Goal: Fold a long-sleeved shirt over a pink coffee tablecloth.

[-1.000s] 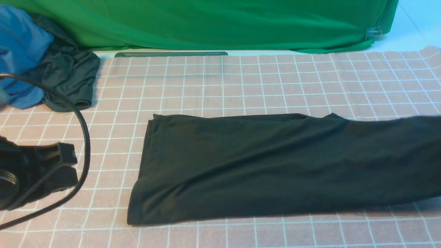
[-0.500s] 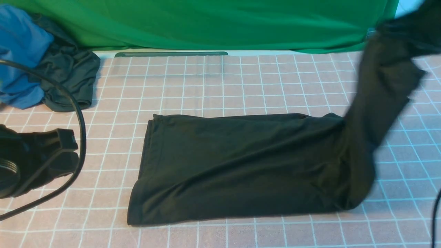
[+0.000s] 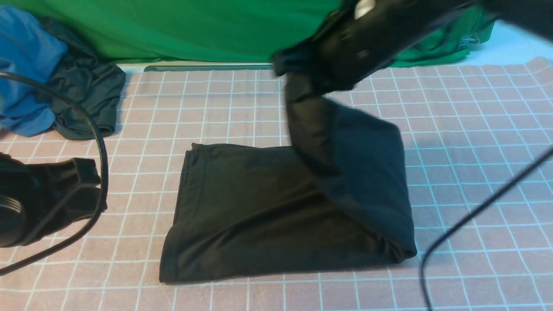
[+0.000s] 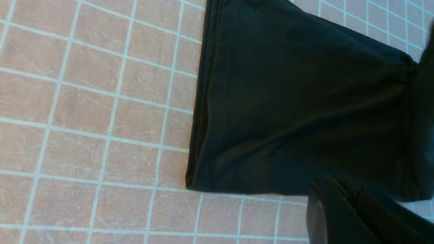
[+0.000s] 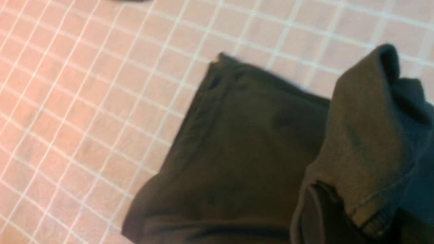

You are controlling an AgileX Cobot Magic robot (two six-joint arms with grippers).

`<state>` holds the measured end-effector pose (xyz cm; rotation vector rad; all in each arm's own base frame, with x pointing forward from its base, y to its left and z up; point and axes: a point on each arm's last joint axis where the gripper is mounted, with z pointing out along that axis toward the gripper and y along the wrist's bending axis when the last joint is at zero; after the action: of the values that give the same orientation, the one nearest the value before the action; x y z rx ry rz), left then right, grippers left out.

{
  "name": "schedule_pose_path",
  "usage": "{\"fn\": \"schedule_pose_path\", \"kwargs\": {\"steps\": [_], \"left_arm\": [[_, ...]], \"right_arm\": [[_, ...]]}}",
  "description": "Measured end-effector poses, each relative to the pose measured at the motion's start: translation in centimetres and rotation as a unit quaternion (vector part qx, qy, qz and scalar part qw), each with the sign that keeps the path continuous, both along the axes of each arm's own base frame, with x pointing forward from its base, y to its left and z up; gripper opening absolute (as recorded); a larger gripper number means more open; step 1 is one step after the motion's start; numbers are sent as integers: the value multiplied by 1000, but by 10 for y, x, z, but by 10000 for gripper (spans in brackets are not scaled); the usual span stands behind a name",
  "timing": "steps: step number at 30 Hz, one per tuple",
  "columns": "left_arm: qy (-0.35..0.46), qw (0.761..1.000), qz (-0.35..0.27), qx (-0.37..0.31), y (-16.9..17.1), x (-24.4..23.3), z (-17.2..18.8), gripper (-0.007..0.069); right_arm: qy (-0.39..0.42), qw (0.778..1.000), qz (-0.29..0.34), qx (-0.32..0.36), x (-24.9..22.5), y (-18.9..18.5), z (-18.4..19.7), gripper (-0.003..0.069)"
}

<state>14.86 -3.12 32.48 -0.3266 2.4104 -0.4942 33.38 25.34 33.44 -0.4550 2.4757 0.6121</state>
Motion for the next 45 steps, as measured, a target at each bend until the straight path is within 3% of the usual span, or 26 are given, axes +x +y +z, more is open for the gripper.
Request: {"fn": "schedule_pose_path", "kwargs": {"steps": [9, 20, 23, 29, 32, 35, 37, 40, 42, 45], "left_arm": [[-3, 1000, -7, -5, -1, 0, 1, 13], [-6, 1000, -9, -3, -1, 0, 1, 13], [-6, 1000, -9, -2, -1, 0, 1, 13], [-5, 1000, -9, -2, -1, 0, 1, 13], [-3, 1000, -10, -2, -1, 0, 0, 13], [1, 1000, -11, -2, -2, 0, 0, 13], [9, 1000, -11, -10, -3, 2, -2, 13], [26, 999, -28, -26, -8, 12, -7, 13], [42, 997, -51, -44, -14, 23, -15, 13], [61, 993, -71, -65, -20, 40, -26, 13]], "right_arm": [[36, 998, 42, -2, 3, 58, -52, 110], [55, 997, 36, 28, 9, 96, -110, 149], [51, 997, 31, 38, 10, 103, -118, 226], [25, 997, 70, 33, 10, 110, -107, 531], [18, 994, 110, 3, 9, 106, -92, 564], [3, 984, 157, -83, 5, 88, -62, 486], [-9, 972, 168, -165, 3, 69, -43, 339], [-44, 961, 149, -229, 4, 44, -15, 116], [-62, 962, 132, -233, 4, 28, 5, 50], [-74, 967, 111, -216, 2, 8, 28, 36]]}}
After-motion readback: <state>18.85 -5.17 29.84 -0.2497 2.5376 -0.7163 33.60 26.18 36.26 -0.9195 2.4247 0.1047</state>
